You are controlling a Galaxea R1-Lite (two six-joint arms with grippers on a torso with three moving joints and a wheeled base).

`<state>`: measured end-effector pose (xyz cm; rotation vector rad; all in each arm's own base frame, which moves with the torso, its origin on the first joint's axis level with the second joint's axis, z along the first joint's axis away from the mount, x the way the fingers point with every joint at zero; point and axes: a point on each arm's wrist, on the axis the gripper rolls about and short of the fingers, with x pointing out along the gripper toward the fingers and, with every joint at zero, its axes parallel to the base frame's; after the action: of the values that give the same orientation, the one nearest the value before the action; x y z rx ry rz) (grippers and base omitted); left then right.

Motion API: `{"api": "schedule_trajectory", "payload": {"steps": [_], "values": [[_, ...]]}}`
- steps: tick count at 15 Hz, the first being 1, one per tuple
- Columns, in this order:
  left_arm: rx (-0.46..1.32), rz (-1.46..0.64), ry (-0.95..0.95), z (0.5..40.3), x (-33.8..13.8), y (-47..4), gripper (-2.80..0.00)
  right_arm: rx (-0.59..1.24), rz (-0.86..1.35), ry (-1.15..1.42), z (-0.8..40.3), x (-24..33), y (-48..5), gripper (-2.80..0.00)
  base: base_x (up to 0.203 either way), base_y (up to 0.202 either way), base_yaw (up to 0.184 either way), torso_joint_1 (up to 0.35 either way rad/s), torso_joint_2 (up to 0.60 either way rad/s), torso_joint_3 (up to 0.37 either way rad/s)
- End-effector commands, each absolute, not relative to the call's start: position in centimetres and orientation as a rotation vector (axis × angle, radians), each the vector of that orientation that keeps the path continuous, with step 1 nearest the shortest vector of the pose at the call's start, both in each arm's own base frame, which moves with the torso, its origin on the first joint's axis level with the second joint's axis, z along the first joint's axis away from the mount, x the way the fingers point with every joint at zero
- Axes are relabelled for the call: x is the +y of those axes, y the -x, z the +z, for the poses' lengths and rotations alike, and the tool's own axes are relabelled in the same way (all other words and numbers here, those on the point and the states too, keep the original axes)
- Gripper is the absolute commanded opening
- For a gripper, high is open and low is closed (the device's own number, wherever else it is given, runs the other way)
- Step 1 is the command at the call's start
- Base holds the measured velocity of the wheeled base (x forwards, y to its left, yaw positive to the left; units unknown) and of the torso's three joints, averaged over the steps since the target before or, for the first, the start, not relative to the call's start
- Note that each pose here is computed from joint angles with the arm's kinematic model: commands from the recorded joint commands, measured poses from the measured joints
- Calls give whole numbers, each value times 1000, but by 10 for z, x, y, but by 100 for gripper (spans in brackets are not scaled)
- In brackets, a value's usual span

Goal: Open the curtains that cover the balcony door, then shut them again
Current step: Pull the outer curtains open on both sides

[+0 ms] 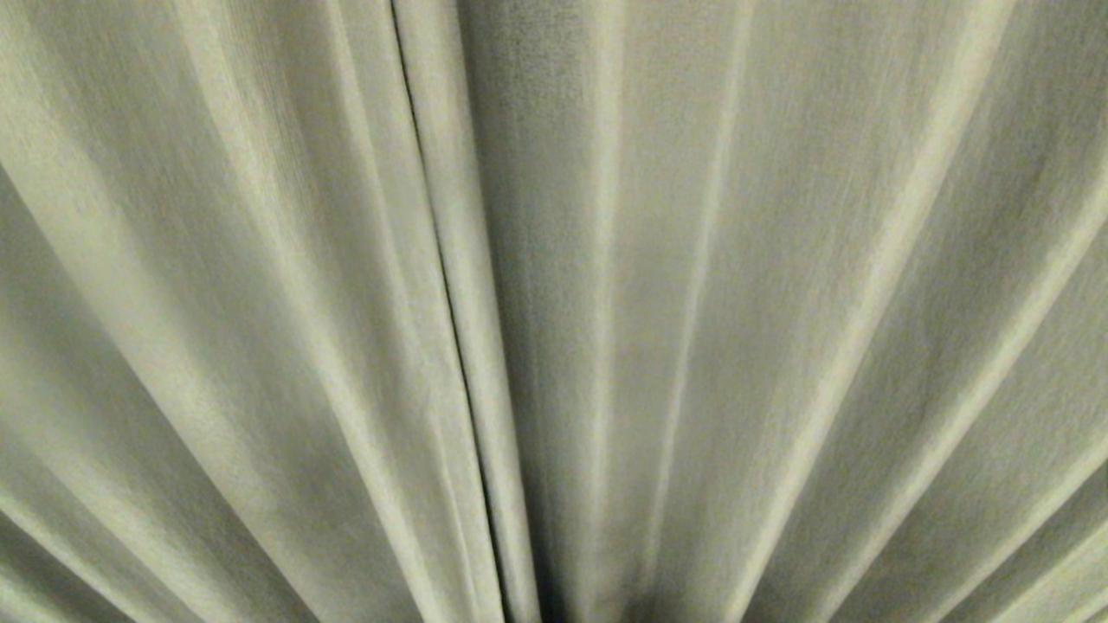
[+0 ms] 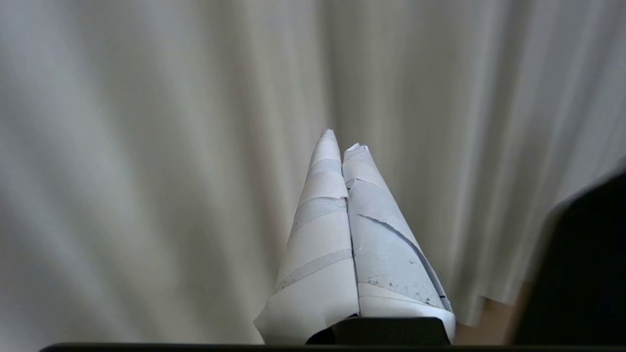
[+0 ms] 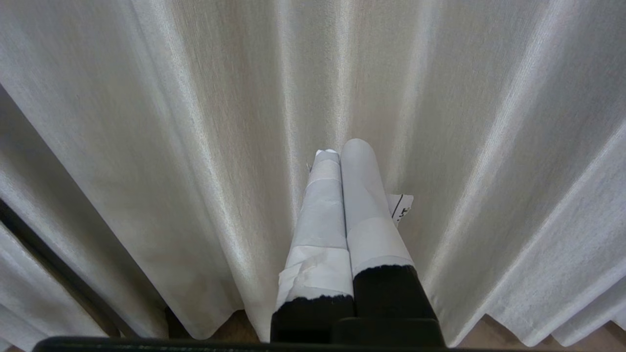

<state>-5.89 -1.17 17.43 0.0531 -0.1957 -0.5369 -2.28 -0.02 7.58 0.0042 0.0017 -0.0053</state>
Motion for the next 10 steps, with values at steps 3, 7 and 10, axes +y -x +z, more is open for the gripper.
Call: {"api": "schedule_trajectory", "payload": {"steps": [3,7,10], "values": [[-130,-645,-37,227,-14,13,-16,2,-5,-5,76,0,23,-280,0,0,0,0,0,0],[-158,-692,-48,274,-14,-19,0,2,-5,-6,76,0,23,-280,0,0,0,0,0,0],[-151,-713,-44,296,-15,-39,0,2,-5,-5,76,0,23,-280,0,0,0,0,0,0]]}}
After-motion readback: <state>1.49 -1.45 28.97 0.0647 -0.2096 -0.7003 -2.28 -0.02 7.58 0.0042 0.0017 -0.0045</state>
